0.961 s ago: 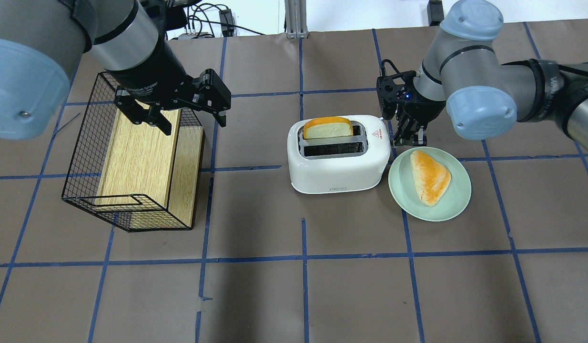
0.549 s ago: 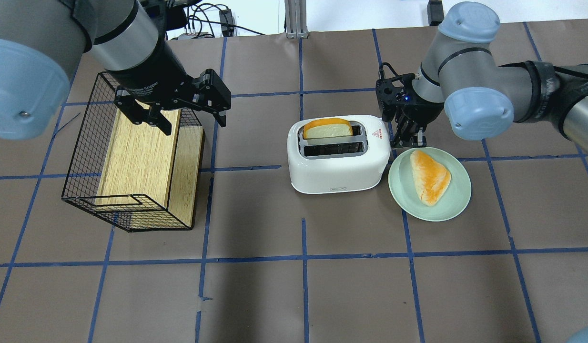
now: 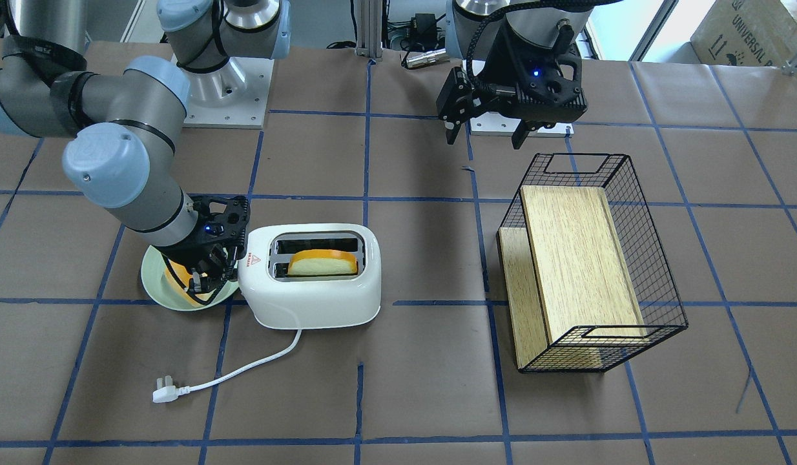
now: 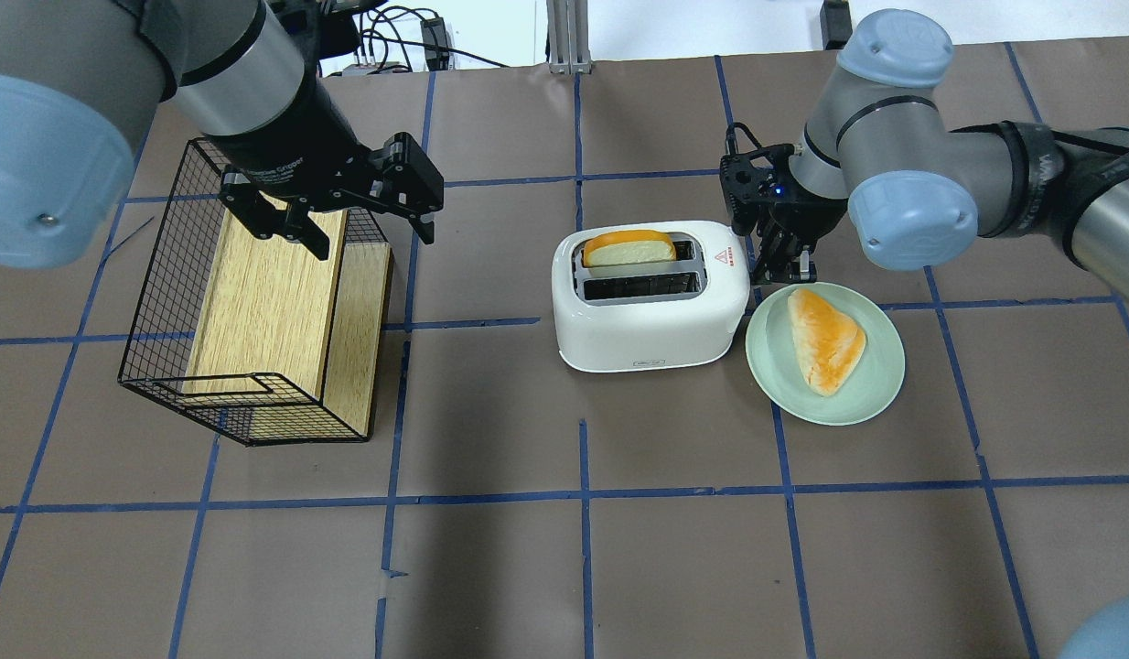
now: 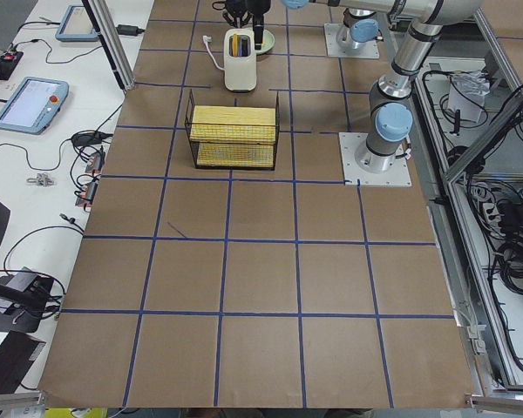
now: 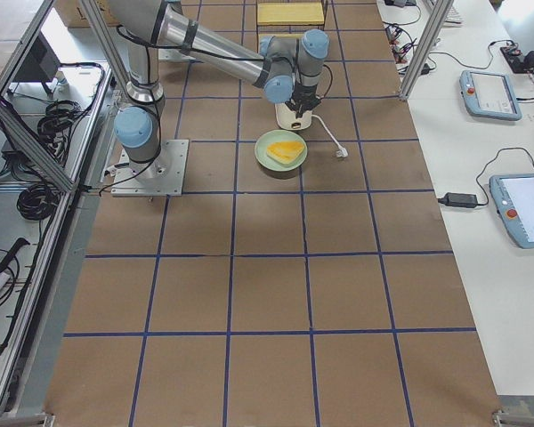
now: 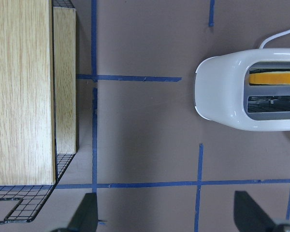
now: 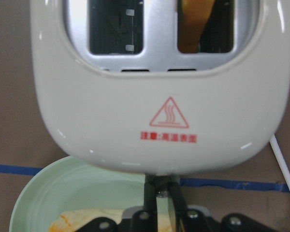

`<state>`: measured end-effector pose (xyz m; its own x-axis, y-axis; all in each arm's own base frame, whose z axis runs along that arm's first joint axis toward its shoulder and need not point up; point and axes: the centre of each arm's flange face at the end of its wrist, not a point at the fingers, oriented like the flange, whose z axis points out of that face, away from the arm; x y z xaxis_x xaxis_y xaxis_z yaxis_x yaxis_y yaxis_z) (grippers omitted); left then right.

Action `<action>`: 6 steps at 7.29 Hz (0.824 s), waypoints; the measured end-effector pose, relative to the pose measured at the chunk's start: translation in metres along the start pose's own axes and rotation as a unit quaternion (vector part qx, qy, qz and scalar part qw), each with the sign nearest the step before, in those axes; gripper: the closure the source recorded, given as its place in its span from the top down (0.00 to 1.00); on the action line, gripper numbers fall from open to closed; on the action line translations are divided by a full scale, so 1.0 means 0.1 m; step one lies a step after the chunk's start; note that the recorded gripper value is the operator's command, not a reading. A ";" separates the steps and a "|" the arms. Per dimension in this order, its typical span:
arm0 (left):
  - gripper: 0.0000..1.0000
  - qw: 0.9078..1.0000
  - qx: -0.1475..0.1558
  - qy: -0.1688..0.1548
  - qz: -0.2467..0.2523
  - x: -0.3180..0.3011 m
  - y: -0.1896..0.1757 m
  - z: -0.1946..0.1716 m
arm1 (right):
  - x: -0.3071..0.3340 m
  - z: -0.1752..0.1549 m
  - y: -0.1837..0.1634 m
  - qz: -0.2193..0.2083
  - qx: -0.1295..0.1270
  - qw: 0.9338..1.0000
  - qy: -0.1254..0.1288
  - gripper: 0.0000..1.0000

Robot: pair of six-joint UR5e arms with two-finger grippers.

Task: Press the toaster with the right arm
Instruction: 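Press the toaster lever down with the right gripper, then lift the right gripper up and away from the toaster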

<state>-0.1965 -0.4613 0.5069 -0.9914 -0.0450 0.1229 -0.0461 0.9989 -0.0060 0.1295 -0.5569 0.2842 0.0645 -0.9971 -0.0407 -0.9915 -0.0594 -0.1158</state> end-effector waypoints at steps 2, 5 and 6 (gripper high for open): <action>1.00 1.000 0.000 0.000 0.000 0.00 0.00 0.00 | 0.02 0.07 0.01 0.000 0.000 1.000 -0.004 0.22; 1.00 1.000 0.000 0.000 0.000 0.00 0.00 0.00 | 0.04 0.12 0.02 -0.005 0.001 1.000 -0.007 0.22; 1.00 1.000 0.000 0.000 0.000 0.00 0.00 0.00 | 0.04 0.12 0.02 -0.007 0.001 1.000 -0.008 0.22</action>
<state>-0.1962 -0.4613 0.5069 -0.9914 -0.0455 0.1228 -0.0466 0.9989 -0.0061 0.1295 -0.5604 0.2720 0.0793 -0.9954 -0.0541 -0.9902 -0.0724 -0.1192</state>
